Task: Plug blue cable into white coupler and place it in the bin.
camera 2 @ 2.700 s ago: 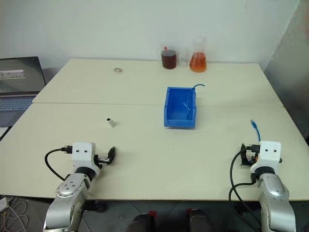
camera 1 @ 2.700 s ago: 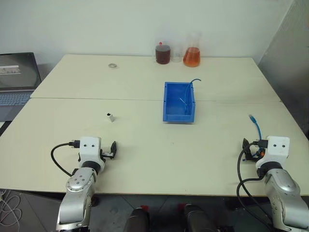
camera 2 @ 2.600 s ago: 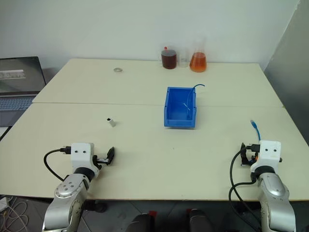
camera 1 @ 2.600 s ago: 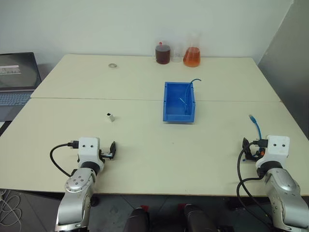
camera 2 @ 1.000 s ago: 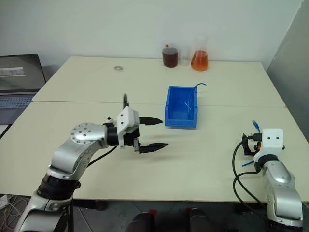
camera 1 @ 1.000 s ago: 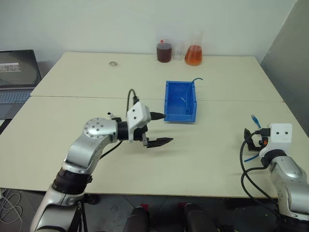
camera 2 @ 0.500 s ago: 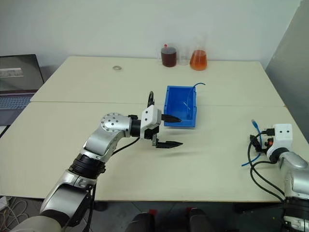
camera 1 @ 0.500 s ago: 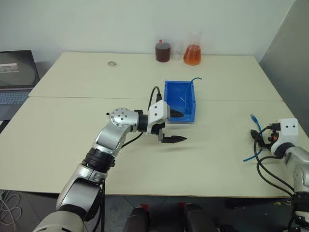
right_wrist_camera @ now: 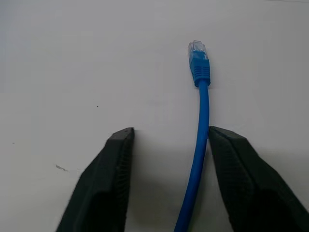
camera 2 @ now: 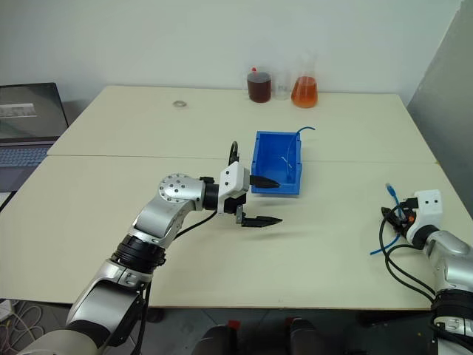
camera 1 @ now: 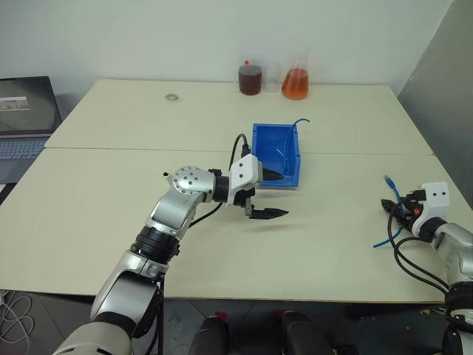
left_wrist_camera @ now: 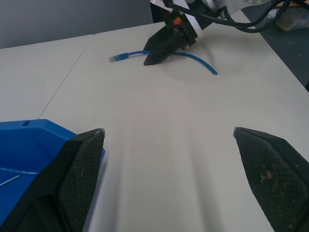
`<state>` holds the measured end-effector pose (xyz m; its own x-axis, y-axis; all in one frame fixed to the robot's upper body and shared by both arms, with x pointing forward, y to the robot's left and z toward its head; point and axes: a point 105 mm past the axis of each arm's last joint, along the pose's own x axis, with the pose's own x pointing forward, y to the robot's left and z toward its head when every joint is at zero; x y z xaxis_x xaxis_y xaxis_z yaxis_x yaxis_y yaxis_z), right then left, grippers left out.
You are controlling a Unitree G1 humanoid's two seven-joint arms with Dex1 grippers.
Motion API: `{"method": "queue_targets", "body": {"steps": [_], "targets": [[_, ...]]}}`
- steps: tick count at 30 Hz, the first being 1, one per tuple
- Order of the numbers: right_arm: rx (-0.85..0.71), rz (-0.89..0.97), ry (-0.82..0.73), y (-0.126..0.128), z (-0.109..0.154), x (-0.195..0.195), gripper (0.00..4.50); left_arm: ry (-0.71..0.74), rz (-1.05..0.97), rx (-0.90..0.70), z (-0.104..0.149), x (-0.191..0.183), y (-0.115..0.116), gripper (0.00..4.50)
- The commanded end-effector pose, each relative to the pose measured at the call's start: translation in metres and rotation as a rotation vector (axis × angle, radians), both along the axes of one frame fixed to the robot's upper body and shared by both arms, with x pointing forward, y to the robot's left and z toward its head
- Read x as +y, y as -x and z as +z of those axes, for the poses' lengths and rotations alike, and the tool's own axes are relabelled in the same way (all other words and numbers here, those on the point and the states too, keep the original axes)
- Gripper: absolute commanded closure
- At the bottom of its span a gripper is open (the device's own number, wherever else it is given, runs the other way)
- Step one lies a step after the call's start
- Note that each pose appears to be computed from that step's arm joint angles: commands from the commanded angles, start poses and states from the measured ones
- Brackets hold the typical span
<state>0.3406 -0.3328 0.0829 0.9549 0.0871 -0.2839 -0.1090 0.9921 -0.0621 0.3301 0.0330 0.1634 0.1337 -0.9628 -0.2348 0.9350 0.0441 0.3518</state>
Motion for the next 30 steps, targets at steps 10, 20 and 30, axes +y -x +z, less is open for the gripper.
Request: {"method": "queue_targets", "body": {"steps": [10, 20, 30], "targets": [[-0.043, 0.007, 0.094, -0.001, 0.025, -0.012, 4.42, 0.007, 0.005, -0.048, 0.011, 0.007, 0.001, 0.00], [0.038, 0.771, 0.211, 0.030, 0.051, 0.117, 4.42, 0.094, 0.352, 0.041, -0.026, 0.082, 0.031, 0.00], [-0.064, 1.154, 0.058, 0.013, 0.060, 0.280, 4.42, 0.229, 1.003, 0.118, -0.072, 0.147, 0.088, 0.00]]}}
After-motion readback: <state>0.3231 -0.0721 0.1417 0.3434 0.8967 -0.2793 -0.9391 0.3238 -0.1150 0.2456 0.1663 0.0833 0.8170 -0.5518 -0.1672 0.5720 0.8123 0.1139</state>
